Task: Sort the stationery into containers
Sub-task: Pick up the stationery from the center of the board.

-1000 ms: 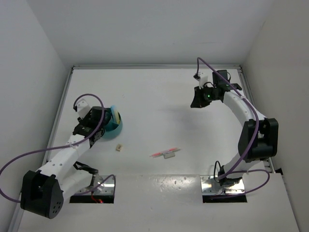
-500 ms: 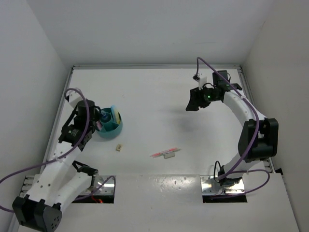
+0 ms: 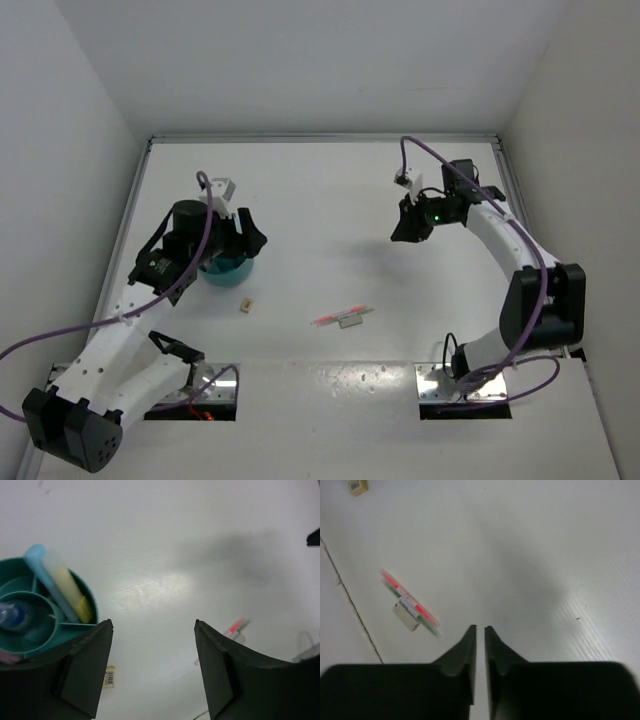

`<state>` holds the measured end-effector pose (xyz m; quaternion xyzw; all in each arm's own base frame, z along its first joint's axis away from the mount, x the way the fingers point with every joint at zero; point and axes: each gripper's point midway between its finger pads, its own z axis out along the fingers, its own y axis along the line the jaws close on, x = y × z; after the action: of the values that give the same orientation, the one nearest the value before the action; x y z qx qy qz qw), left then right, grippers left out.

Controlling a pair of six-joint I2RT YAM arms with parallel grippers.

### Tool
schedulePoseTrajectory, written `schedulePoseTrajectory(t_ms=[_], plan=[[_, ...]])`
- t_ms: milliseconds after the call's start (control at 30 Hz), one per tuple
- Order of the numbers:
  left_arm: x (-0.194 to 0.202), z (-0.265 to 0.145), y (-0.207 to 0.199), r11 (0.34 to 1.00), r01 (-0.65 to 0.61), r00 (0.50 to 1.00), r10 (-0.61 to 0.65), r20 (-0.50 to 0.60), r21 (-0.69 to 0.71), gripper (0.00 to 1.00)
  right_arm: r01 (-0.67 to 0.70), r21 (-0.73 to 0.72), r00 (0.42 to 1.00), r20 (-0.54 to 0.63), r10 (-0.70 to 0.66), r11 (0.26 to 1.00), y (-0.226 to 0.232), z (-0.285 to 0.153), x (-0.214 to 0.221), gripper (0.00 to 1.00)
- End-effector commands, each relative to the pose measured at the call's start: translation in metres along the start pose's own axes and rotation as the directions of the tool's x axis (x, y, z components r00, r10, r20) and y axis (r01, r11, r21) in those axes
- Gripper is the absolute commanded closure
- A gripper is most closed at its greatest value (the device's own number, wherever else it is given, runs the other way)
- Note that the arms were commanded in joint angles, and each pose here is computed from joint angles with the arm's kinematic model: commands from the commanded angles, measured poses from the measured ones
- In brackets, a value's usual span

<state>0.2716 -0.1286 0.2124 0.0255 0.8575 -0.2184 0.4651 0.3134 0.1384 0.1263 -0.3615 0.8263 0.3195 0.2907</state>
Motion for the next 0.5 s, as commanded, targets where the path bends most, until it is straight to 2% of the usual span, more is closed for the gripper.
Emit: schedulePoseTrajectory(t_ms=[0, 33, 67, 100, 133, 167, 233, 300, 333, 367, 400, 433, 467], plan=[[-0.001, -0.01, -0.045, 0.967, -0.119, 0.992, 0.123, -0.002, 0.224, 0.27, 0.217, 0.109, 0.971, 0.079, -0.226, 0.97, 0.0, -0.013, -0.026, 0.94], [0.001, -0.011, -0.048, 0.963, -0.134, 0.99, 0.138, -0.002, 0.233, 0.27, 0.233, 0.119, 0.967, 0.074, -0.242, 0.965, 0.0, -0.015, -0.024, 0.95], [0.005, -0.013, -0.049, 0.96, -0.138, 0.99, 0.143, -0.003, 0.242, 0.27, 0.246, 0.112, 0.965, 0.07, -0.254, 0.963, 0.004, -0.013, -0.022, 0.85], [0.006, -0.016, -0.055, 0.954, -0.149, 0.988, 0.153, 0.002, 0.261, 0.27, 0.251, 0.126, 0.963, 0.069, -0.261, 0.96, 0.004, -0.016, -0.023, 0.64], [0.011, -0.019, -0.058, 0.953, -0.137, 0.99, 0.143, 0.0, 0.271, 0.27, 0.257, 0.12, 0.962, 0.067, -0.266, 0.959, 0.006, -0.014, -0.023, 0.36], [0.017, -0.018, -0.054, 0.96, -0.125, 0.991, 0.131, -0.009, 0.25, 0.27, 0.251, 0.103, 0.964, 0.069, -0.258, 0.963, 0.01, -0.014, -0.022, 0.27], [0.028, -0.018, -0.055, 0.968, -0.073, 0.995, 0.086, -0.043, 0.239, 0.38, 0.247, 0.071, 0.964, 0.083, -0.252, 0.966, 0.016, -0.013, -0.022, 0.11], [0.042, -0.014, -0.05, 0.98, -0.039, 0.994, 0.057, -0.092, 0.193, 0.49, 0.242, 0.05, 0.965, 0.09, -0.246, 0.969, 0.018, -0.01, -0.021, 0.11], [0.059, -0.015, -0.048, 0.985, -0.033, 0.986, 0.059, -0.154, 0.17, 0.6, 0.236, 0.046, 0.966, 0.095, -0.24, 0.971, 0.021, -0.01, -0.025, 0.2], [0.07, -0.011, -0.044, 0.992, -0.012, 0.978, 0.038, -0.203, 0.127, 0.63, 0.231, 0.049, 0.967, 0.101, -0.235, 0.972, 0.023, -0.012, -0.027, 0.31], [0.076, -0.008, -0.034, 0.998, -0.019, 0.976, 0.031, -0.217, 0.06, 0.66, 0.238, 0.054, 0.964, 0.107, -0.243, 0.97, 0.023, -0.014, -0.031, 0.47], [0.086, -0.01, -0.039, 0.998, -0.026, 0.968, 0.038, -0.249, 0.054, 0.7, 0.237, 0.044, 0.964, 0.111, -0.241, 0.97, 0.026, -0.015, -0.033, 0.65], [0.097, -0.009, -0.043, 0.998, -0.038, 0.959, 0.05, -0.279, 0.047, 0.72, 0.22, 0.042, 0.968, 0.112, -0.223, 0.975, 0.026, -0.015, -0.033, 0.91]])
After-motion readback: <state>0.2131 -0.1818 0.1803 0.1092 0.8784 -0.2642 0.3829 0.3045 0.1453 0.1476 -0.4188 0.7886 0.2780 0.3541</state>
